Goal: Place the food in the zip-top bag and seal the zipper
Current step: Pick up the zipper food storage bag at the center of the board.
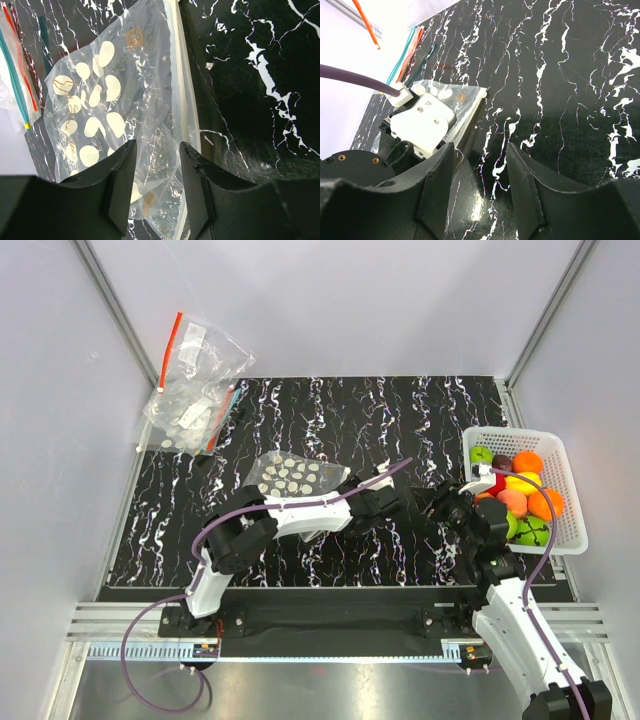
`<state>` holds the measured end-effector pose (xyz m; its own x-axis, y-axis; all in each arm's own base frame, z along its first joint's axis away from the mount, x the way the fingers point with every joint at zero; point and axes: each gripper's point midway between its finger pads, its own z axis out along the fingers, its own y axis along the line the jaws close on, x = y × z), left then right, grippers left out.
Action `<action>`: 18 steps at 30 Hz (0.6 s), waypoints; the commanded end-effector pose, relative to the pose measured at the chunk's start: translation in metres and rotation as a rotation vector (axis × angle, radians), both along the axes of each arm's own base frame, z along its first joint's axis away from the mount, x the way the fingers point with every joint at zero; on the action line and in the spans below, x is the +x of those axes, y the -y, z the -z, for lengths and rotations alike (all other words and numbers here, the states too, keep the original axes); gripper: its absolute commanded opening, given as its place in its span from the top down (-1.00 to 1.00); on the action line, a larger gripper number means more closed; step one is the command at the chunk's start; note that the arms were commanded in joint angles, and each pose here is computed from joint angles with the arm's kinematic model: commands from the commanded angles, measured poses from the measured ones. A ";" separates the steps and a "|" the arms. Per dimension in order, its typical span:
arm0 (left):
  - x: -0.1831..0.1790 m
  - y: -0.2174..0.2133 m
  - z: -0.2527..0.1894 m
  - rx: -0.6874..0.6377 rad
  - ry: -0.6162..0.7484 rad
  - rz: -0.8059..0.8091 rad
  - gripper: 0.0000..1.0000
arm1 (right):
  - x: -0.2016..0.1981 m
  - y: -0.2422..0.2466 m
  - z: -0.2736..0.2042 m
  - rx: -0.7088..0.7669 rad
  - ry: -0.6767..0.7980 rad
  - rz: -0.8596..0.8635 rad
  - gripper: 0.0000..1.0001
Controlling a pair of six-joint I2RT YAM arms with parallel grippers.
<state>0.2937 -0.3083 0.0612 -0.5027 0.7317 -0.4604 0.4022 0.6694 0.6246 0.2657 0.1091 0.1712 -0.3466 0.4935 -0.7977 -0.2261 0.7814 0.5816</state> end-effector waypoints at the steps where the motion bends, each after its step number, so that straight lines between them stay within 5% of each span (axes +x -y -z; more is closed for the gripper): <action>1: 0.010 0.011 -0.009 -0.041 0.044 -0.006 0.10 | 0.002 0.004 -0.001 -0.020 0.018 0.020 -0.08; 18: 0.005 0.020 -0.002 -0.061 0.017 0.025 -0.03 | 0.007 0.002 0.003 -0.023 -0.010 0.018 -0.13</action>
